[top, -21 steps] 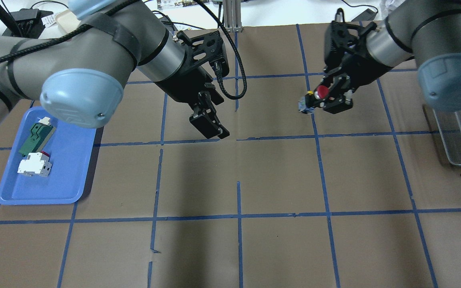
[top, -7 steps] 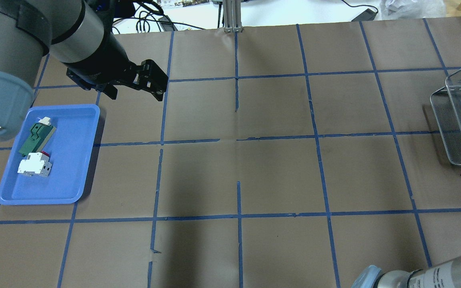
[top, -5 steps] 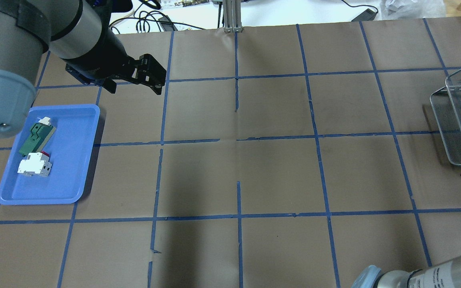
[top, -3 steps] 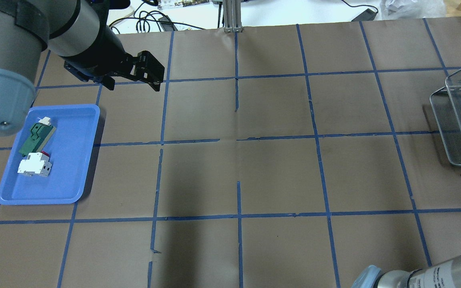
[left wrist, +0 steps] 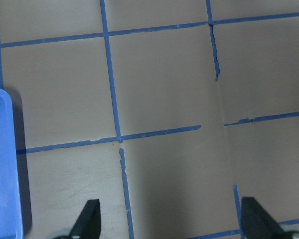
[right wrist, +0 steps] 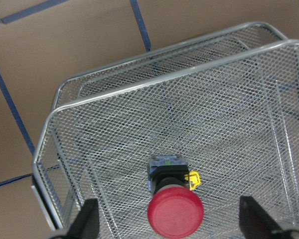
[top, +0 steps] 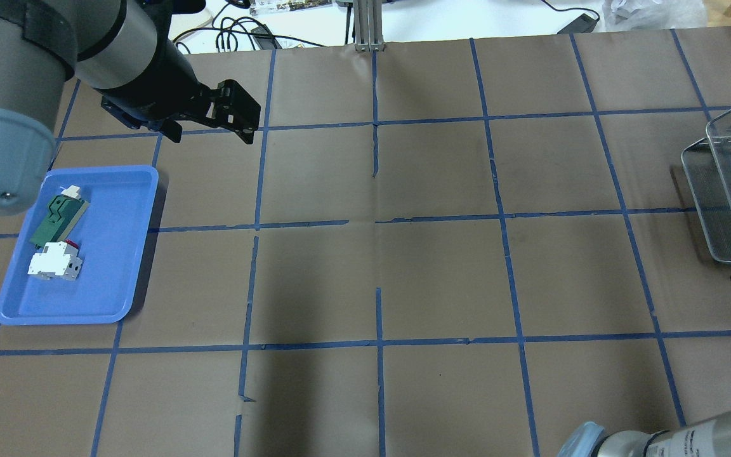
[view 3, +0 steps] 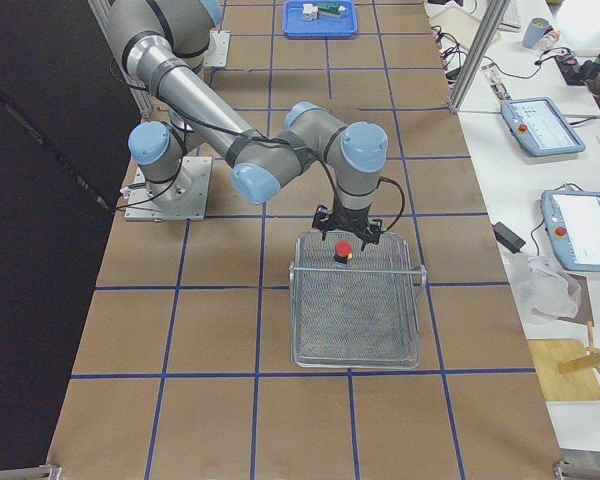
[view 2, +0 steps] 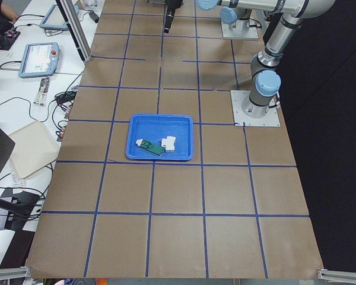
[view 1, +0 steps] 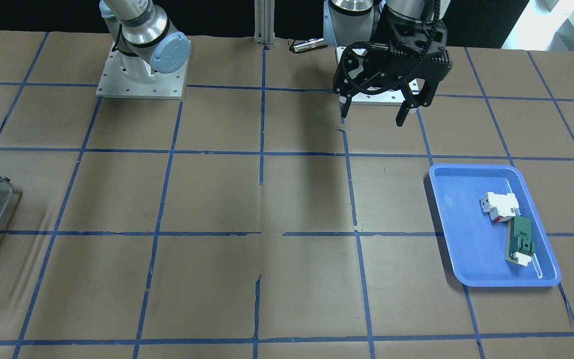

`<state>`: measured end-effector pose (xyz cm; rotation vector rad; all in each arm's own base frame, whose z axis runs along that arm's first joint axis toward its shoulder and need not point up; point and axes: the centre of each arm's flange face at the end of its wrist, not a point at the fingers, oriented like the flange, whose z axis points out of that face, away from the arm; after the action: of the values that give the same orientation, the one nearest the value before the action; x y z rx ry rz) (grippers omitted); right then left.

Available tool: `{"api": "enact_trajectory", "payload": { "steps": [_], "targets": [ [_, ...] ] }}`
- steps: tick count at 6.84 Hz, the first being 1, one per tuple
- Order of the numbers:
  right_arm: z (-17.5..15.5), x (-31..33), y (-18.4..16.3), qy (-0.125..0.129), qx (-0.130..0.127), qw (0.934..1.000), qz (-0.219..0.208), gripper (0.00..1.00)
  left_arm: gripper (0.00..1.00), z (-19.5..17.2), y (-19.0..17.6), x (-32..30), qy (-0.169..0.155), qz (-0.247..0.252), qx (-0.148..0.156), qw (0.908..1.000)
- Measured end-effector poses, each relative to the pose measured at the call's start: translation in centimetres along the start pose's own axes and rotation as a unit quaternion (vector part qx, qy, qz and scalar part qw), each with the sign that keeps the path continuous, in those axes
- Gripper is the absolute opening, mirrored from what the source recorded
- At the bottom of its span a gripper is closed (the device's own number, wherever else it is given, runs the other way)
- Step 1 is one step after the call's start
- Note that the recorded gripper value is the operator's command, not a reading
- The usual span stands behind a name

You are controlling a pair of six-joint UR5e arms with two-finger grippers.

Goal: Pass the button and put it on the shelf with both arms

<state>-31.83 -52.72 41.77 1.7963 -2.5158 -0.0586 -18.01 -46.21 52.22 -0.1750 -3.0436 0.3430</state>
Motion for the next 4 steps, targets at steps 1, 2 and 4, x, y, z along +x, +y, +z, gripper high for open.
{"api": "enact_trajectory", "payload": {
  "steps": [1, 2, 4],
  "targets": [
    [-2.3, -1.0, -2.8, -0.001, 0.001, 0.9999, 0.017, 1.00, 1.00, -0.1, -0.1, 0.0, -0.001, -0.001, 0.000, 1.0000],
    [-4.7, -2.2, -7.2, -0.008, 0.003, 0.9991, 0.042, 1.00, 1.00, -0.3, -0.3, 0.0, -0.002, -0.004, 0.000, 1.0000],
    [-9.7, -7.1, -18.7, -0.016, 0.006, 0.9928, 0.118, 1.00, 1.00, -0.7, -1.2, 0.0, -0.003, -0.017, 0.003, 0.9998]
  ]
}}
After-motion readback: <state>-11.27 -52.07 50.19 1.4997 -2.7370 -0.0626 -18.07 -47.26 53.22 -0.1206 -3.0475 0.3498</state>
